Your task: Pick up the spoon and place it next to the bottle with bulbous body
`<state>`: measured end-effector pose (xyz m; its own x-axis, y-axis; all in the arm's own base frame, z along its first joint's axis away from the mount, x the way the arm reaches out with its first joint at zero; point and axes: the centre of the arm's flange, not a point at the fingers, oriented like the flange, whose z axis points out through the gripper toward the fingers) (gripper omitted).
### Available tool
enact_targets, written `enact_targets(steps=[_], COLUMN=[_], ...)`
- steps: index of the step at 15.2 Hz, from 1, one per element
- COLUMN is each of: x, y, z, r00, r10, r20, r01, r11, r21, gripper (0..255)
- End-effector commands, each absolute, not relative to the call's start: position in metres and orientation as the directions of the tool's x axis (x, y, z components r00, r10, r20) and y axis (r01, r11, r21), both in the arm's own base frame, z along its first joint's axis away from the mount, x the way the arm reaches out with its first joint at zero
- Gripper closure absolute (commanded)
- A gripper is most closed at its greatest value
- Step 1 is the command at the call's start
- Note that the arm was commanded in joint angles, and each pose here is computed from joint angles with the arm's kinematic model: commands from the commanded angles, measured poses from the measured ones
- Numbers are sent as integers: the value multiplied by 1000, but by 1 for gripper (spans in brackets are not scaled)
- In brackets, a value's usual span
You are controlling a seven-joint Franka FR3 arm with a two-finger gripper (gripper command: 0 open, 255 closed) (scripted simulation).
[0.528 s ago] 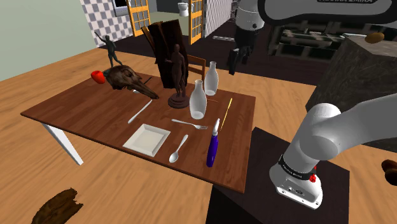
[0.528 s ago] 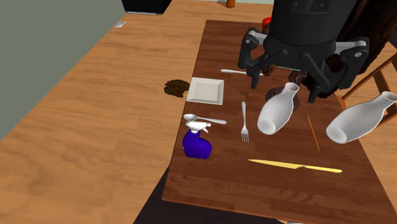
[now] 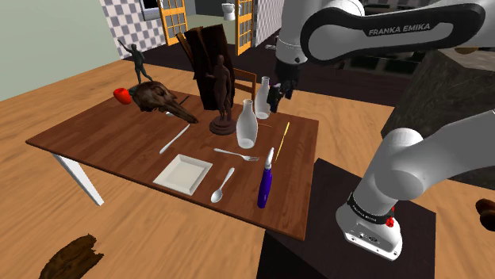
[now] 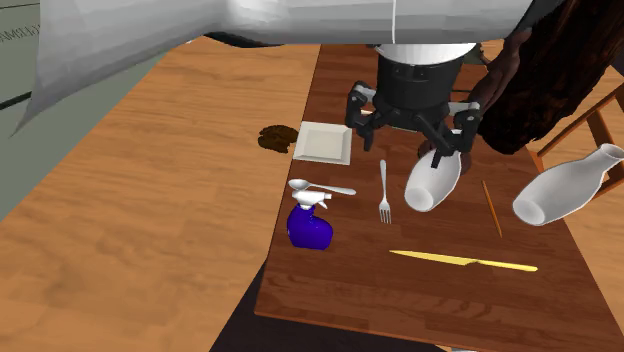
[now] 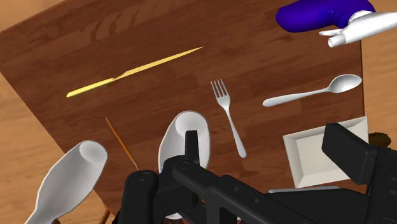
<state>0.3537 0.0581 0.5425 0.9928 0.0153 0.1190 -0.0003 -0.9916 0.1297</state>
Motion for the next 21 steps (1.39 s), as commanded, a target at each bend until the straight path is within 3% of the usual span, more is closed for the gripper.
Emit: enact_targets(steps=[1,21], x=[363,434], y=[73,211], z=[522,321], r00=[992,967], r10=[33,209], r20=[123,143], r01=[18,203], r11=[-992,-977], r21=[122,62], gripper=[0,0])
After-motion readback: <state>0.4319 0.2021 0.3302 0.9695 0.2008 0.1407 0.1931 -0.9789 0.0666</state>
